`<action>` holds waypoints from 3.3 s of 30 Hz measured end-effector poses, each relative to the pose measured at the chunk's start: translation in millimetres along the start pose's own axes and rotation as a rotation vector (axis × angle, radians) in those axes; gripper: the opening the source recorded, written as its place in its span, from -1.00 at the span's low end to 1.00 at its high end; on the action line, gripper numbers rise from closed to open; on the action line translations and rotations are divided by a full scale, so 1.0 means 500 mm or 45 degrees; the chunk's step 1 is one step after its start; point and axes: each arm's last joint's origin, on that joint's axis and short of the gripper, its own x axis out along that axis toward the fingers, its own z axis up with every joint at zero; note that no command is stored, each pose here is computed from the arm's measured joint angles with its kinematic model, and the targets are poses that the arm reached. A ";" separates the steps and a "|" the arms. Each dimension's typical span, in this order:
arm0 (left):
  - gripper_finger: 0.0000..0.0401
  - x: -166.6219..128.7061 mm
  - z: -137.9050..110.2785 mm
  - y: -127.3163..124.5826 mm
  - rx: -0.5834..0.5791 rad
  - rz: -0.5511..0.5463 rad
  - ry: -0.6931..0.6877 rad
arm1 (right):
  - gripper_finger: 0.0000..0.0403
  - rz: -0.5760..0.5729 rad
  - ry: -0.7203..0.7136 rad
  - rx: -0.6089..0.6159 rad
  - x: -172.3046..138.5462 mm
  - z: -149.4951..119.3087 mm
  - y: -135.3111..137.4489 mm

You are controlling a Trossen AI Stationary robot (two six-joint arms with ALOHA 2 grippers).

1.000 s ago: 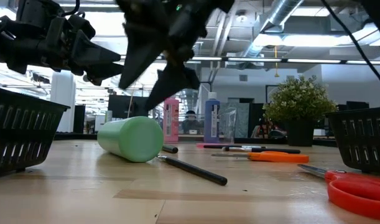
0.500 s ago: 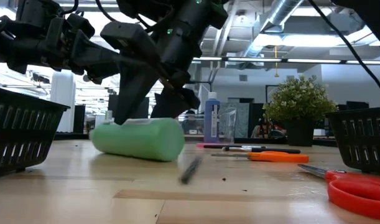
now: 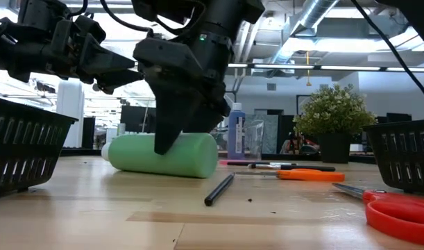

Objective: Pick & Place Paint Supplies
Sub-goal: Put the green paint bottle into the transparent bin

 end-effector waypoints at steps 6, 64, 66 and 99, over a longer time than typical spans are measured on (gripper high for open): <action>0.20 0.000 0.000 0.000 -0.002 0.008 -0.001 | 0.38 -0.083 0.011 -0.040 0.015 -0.020 0.003; 0.26 0.005 0.067 -0.011 0.039 -0.207 -0.378 | -0.24 0.051 -1.458 -0.158 -0.066 -0.230 -0.149; 0.31 0.027 0.076 -0.008 0.012 -0.188 -0.364 | -0.24 0.047 -1.472 -0.180 -0.067 -0.228 -0.160; 0.37 0.271 0.124 0.049 0.077 -0.381 -0.400 | -0.25 0.051 -1.541 -0.190 -0.065 -0.221 -0.259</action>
